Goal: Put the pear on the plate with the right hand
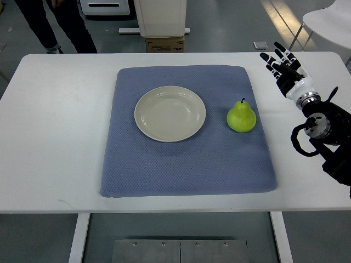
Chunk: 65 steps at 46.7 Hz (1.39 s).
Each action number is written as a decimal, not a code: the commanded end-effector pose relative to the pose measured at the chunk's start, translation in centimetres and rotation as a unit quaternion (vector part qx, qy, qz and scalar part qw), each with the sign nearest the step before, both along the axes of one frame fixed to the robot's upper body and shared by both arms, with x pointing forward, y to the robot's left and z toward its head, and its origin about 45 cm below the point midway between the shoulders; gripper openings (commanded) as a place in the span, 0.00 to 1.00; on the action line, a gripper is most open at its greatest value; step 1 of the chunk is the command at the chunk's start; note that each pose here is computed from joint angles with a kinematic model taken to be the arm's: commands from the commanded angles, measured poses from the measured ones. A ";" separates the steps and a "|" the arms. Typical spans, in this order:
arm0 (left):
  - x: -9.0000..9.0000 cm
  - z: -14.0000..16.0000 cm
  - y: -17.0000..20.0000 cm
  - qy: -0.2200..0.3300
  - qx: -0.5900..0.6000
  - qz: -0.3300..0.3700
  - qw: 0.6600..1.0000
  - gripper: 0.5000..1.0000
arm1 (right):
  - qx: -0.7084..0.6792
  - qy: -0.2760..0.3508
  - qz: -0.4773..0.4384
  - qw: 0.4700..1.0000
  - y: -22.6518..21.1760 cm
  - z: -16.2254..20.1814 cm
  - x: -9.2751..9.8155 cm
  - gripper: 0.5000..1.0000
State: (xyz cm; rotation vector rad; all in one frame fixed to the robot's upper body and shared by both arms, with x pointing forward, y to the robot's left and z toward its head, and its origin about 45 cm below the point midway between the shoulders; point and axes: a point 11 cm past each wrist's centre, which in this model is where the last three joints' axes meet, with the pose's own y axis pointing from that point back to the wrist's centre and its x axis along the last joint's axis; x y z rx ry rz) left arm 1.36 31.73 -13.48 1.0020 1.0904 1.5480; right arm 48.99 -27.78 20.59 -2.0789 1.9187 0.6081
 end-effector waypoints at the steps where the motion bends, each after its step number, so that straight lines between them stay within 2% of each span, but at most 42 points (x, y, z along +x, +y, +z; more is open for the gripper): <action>1: -0.2 0.0 0.0 0.002 0.000 0.001 1.000 1.00 | 0.000 -0.001 0.000 1.000 0.0 0.1 0.0 1.00; 7: 0.6 0.0 0.0 -0.005 0.001 0.000 1.000 1.00 | 0.000 -0.001 0.000 1.000 0.0 0.1 0.0 1.00; 18: -0.2 0.0 0.2 0.002 0.006 0.002 1.000 1.00 | 0.000 -0.001 0.000 1.000 0.0 0.1 0.0 1.00; 57: -0.1 0.0 0.2 0.001 0.006 0.002 1.000 1.00 | -0.002 -0.007 -0.006 1.000 -0.2 0.5 0.3 1.00; 65: -0.1 0.0 0.2 0.001 0.006 0.002 1.000 1.00 | -0.003 -0.024 -0.008 1.000 -0.1 1.8 0.9 1.00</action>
